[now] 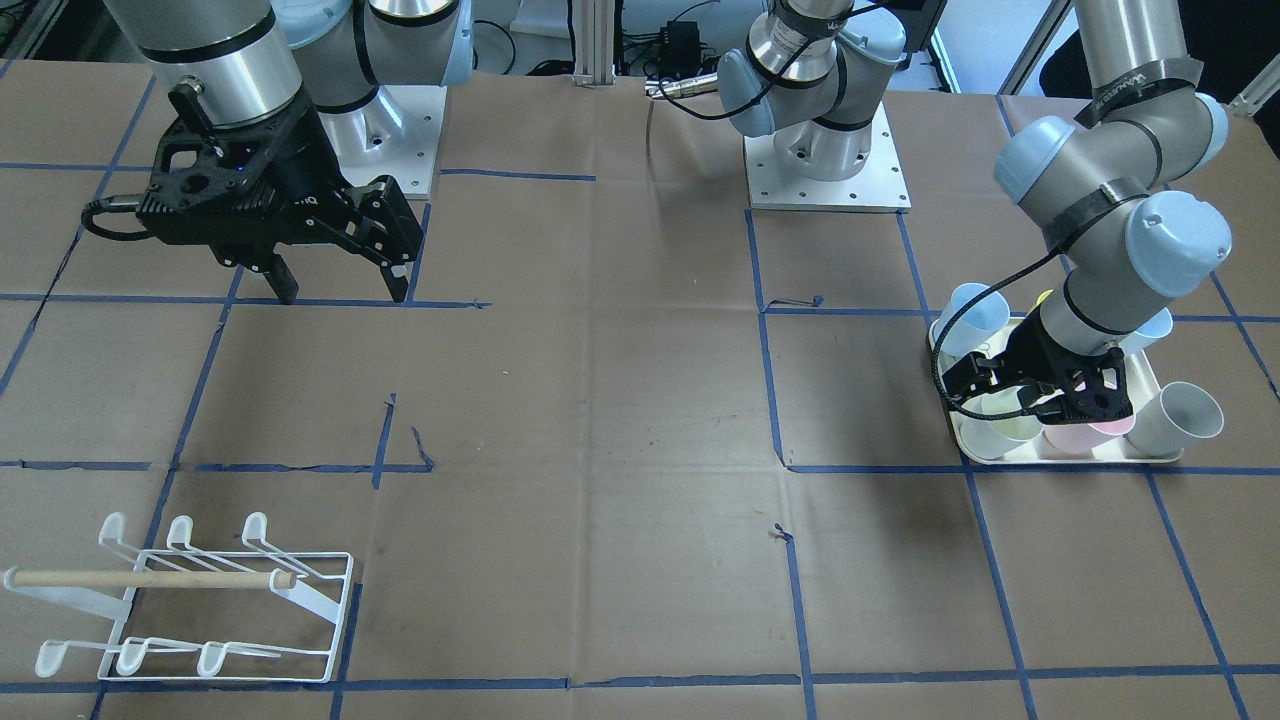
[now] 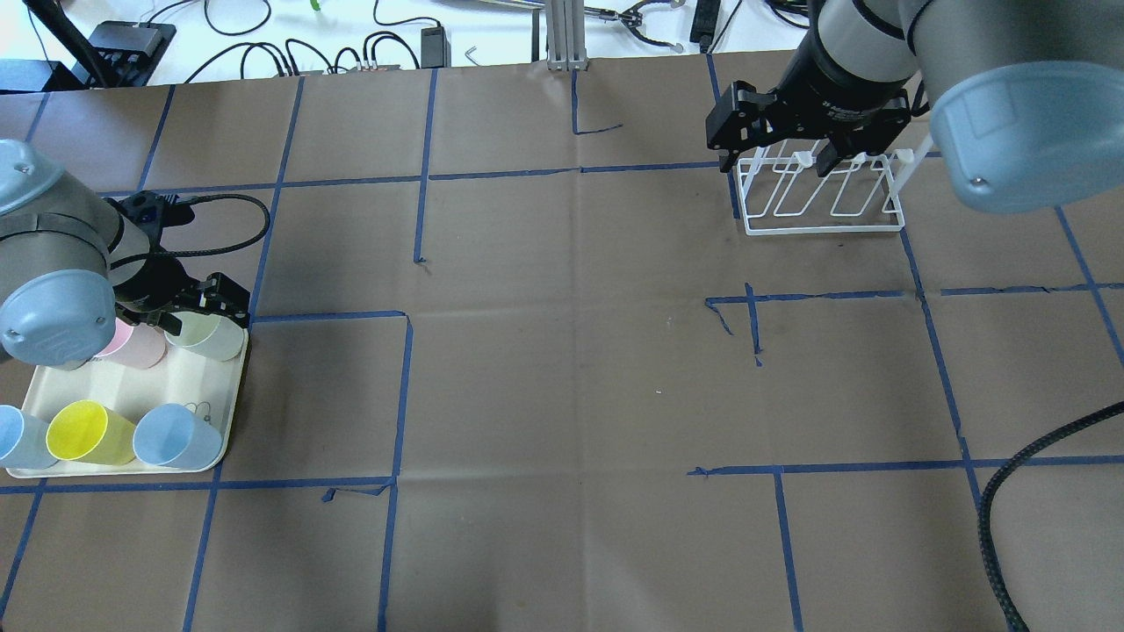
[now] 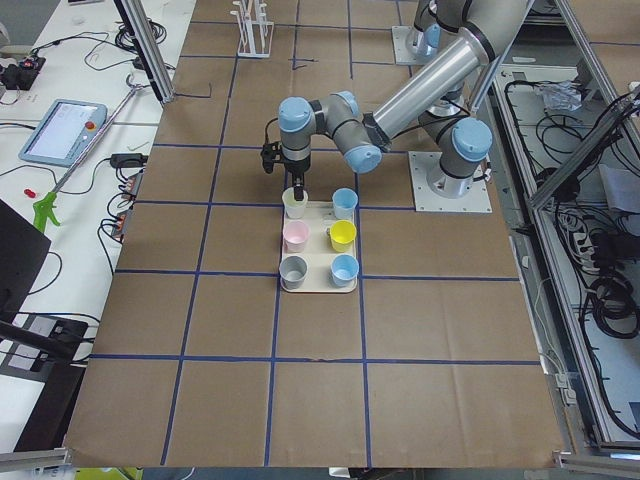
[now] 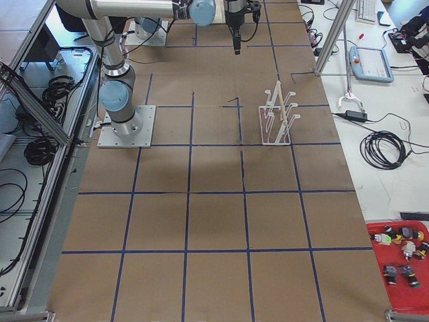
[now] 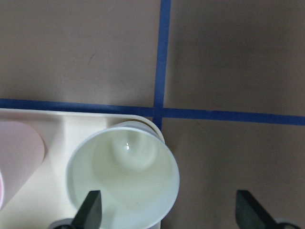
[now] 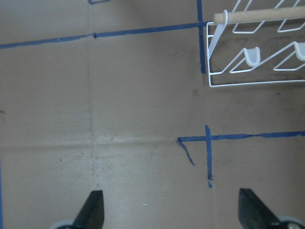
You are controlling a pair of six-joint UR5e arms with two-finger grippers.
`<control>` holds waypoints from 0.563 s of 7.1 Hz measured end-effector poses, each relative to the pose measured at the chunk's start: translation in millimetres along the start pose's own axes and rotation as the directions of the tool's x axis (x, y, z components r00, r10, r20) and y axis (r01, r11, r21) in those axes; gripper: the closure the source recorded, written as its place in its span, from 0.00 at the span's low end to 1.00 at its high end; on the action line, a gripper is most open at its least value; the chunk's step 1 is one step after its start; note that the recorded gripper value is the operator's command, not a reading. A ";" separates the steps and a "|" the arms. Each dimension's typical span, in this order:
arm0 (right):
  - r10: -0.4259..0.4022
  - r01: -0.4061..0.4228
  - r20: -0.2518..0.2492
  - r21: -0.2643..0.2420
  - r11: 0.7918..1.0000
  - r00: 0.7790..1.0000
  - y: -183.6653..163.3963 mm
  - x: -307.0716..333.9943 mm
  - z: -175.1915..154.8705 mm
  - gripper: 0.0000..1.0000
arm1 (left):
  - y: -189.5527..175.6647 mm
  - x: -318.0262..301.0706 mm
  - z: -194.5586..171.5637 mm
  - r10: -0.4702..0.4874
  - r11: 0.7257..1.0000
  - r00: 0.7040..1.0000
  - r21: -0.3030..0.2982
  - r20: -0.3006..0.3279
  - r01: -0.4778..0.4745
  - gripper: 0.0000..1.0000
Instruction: Transfer IKEA cup to right arm and place on rack
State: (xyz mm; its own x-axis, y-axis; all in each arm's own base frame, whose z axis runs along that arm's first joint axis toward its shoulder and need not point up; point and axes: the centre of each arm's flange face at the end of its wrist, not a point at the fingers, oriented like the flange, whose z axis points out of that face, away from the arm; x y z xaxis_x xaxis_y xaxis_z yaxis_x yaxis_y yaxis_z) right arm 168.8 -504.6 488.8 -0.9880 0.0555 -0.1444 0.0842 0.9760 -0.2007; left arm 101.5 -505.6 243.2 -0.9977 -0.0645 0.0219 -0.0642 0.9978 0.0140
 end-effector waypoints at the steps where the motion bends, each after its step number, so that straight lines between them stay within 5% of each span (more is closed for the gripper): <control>1: 0.044 -0.046 0.043 0.031 0.998 0.998 -3.9 -5.0 -2.5 0.00 | 0.2 -0.1 3.1 0.006 1.000 1.000 -0.007 0.000 -0.006 0.15; 3: 0.104 -0.114 0.119 0.078 0.990 0.987 -9.2 -12.7 -7.6 0.00 | -1.2 -2.3 6.0 0.009 1.000 1.000 -0.016 0.006 -0.009 0.79; 4: 0.112 -0.129 0.157 0.106 0.986 0.981 -10.8 -17.0 -9.0 0.00 | -2.7 -5.2 7.8 0.008 1.000 1.000 -0.025 0.020 -0.008 0.97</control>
State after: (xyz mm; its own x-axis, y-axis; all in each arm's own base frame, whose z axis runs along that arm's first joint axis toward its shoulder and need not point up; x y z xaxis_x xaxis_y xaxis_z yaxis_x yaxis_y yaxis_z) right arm 183.5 -514.2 502.2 -0.9398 0.1304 -0.3158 0.2242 0.9329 -0.2817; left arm 106.7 -507.9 235.2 -0.9984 -0.0559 0.0022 -0.0558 0.9977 0.0391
